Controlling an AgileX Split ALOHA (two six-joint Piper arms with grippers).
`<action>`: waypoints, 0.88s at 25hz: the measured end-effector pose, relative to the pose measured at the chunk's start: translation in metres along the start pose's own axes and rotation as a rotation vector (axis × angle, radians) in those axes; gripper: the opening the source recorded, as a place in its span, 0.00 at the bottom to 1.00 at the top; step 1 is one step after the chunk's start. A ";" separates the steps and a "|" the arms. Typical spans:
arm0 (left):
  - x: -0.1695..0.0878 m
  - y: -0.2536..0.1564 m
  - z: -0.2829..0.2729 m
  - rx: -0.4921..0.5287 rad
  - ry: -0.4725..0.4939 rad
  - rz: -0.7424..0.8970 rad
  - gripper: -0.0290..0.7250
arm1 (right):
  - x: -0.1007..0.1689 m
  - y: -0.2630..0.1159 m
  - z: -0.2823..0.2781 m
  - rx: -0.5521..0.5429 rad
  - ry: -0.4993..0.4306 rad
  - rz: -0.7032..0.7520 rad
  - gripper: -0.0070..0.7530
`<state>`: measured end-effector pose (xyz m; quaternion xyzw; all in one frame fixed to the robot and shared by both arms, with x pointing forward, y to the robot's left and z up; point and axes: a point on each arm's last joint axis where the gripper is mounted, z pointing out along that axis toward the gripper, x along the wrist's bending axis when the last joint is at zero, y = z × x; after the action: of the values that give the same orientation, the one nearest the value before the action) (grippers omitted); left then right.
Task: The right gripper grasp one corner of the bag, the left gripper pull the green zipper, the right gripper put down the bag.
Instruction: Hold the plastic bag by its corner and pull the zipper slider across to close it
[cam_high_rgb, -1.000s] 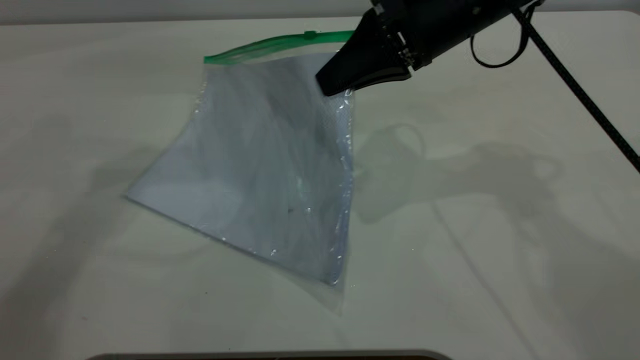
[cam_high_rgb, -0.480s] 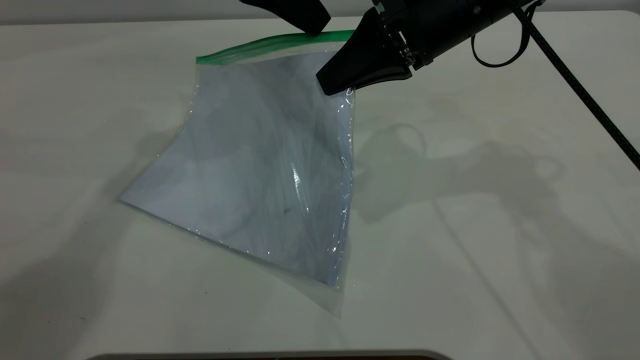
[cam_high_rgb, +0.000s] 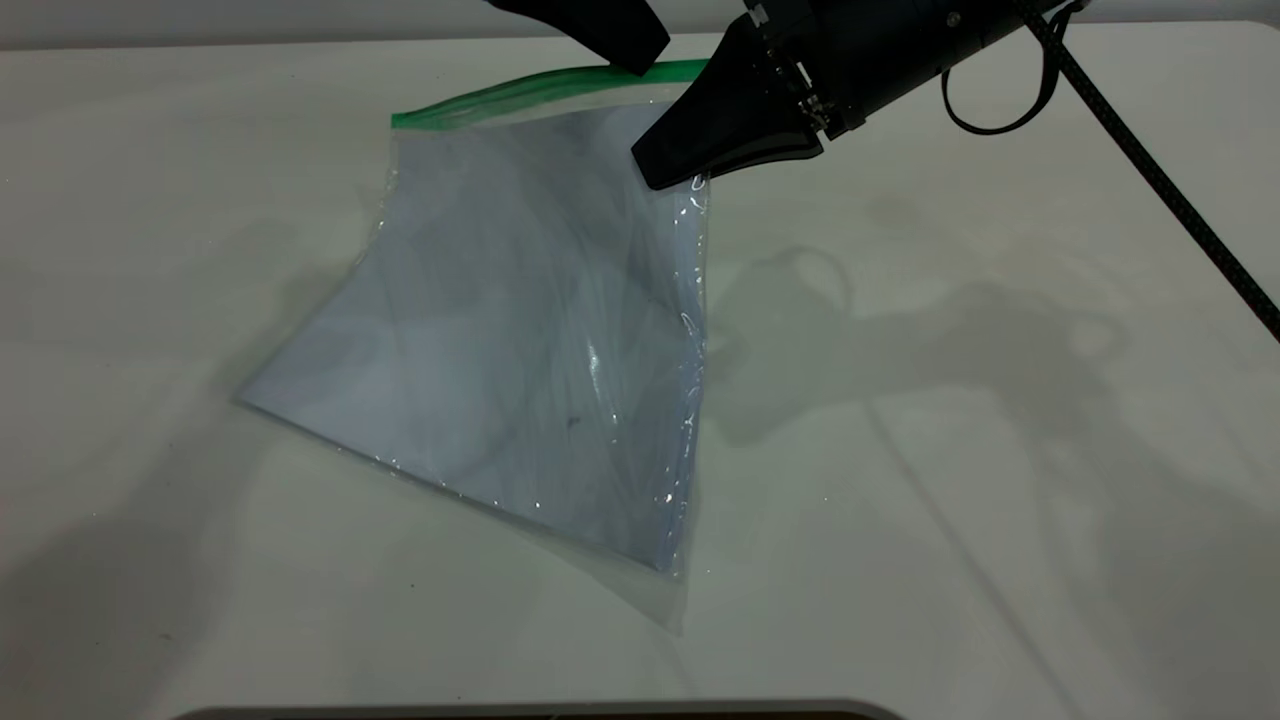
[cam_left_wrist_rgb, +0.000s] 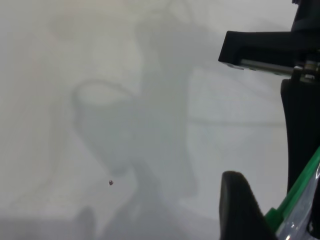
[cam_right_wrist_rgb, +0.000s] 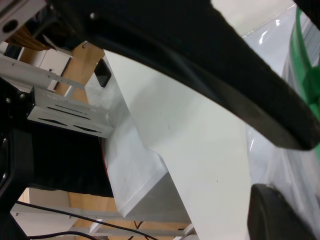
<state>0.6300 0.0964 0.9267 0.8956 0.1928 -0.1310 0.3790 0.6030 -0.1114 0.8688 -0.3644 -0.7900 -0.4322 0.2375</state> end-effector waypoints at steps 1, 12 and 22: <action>0.001 -0.001 0.001 0.001 -0.001 -0.002 0.58 | 0.000 0.000 0.000 0.000 0.000 0.000 0.05; 0.006 -0.008 0.009 0.022 -0.007 -0.015 0.38 | -0.001 0.000 0.000 0.001 -0.008 -0.002 0.05; 0.011 -0.003 0.012 -0.010 0.074 0.024 0.13 | -0.015 0.003 -0.019 -0.061 -0.040 0.010 0.05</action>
<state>0.6374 0.0925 0.9126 0.9001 0.1967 -0.0924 0.3777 0.6155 -0.1320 0.8693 -0.3839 -0.7792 -0.4475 0.2126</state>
